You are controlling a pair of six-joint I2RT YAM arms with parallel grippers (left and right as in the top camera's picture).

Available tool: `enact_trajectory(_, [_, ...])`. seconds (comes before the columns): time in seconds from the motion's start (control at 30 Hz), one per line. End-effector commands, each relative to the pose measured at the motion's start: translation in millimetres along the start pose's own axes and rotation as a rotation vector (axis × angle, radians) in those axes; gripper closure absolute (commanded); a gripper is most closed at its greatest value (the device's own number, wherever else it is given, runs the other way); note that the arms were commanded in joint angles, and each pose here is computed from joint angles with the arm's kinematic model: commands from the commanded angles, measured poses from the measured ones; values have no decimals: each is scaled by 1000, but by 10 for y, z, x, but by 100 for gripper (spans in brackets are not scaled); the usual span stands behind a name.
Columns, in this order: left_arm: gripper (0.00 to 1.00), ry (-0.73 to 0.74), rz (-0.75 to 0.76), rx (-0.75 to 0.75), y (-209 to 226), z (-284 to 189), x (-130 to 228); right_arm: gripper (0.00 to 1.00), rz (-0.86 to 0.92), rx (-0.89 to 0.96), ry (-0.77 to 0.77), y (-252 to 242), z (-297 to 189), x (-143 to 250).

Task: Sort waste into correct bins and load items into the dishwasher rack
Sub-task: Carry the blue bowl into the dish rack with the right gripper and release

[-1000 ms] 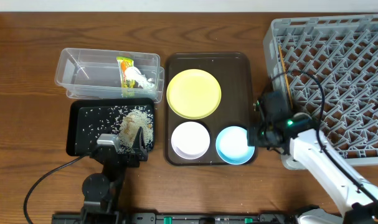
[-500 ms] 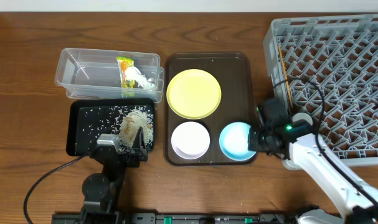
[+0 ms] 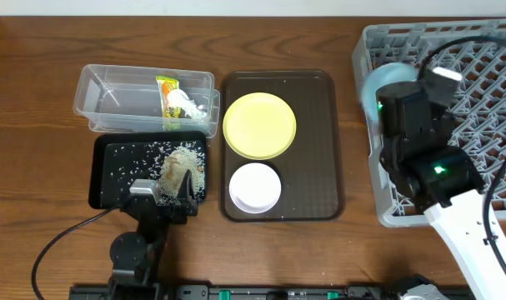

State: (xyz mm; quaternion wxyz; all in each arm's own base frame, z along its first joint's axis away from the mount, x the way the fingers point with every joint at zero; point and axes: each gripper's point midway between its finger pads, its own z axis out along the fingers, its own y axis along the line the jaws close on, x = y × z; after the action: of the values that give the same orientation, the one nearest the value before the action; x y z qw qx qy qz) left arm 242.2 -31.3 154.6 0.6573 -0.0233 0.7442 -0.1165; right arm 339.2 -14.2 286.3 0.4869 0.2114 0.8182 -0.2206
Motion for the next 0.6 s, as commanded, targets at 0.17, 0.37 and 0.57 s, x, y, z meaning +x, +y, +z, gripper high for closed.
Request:
enact_trajectory(0.17, [5, 34, -7, 6, 12, 18, 145, 99, -65, 391, -52, -517, 459, -88])
enact_trajectory(0.37, [5, 34, -7, 6, 12, 18, 145, 99, -129, 419, 76, -451, 970, 281])
enact_trajectory(0.57, [5, 33, -7, 6, 12, 17, 144, 99, -248, 411, 134, -232, 1221, 552])
